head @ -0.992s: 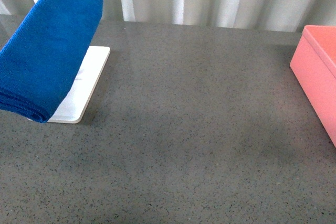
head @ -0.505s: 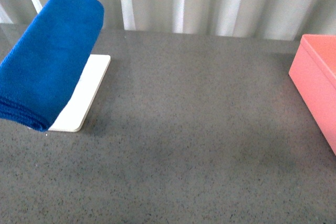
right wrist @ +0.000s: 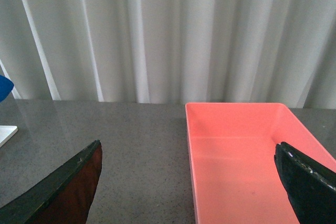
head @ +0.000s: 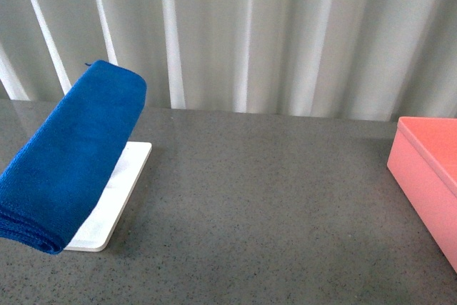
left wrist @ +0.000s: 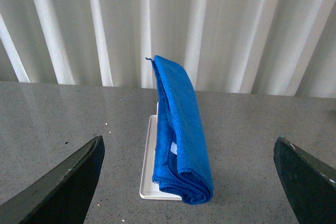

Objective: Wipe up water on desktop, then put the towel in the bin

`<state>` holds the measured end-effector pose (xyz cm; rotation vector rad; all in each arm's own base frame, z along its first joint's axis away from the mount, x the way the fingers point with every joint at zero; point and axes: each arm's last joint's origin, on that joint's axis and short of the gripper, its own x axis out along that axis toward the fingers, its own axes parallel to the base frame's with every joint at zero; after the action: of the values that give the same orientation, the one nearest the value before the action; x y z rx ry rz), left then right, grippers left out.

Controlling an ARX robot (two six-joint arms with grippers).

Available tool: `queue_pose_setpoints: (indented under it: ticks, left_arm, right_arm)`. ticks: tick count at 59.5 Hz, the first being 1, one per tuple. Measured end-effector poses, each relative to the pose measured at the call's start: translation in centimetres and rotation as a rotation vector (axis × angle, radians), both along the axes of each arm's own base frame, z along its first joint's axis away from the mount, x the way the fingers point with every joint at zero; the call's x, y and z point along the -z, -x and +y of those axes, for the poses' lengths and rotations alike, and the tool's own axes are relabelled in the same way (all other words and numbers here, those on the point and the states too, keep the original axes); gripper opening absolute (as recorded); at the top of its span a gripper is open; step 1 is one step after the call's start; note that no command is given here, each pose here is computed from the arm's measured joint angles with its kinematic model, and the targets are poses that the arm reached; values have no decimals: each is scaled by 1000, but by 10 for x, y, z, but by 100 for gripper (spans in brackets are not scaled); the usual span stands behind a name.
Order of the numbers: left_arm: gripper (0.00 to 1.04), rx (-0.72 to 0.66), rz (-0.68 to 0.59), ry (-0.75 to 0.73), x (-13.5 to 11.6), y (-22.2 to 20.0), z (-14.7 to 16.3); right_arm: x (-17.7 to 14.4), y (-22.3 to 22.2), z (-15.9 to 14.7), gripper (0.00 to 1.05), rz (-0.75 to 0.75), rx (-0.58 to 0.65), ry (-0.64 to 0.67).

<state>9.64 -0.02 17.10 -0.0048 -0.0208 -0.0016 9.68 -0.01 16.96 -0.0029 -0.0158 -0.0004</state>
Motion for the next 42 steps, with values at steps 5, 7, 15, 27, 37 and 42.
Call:
queue_pose_setpoints:
  ticks: [5,7,15,27,37,42]
  left_arm:
    - [98,0,0,0,0,0,0]
    - [98,0,0,0,0,0,0]
    - [98,-190,195,127,4,-3,1]
    - [98,-118,219,228,-19,-49,4]
    - [98,90,236,118,-66,-129,12]
    - [98,149,308,78,-73,-172,14]
  right_arm:
    - [0,0,0,98,0,0,0]
    - [0,0,0,98,0,0,0]
    - [0,0,0,98,0,0,0]
    - [0,0,0,98,0,0,0]
    - [0,0,0,98,0,0,0]
    - [0,0,0,98,0,0,0]
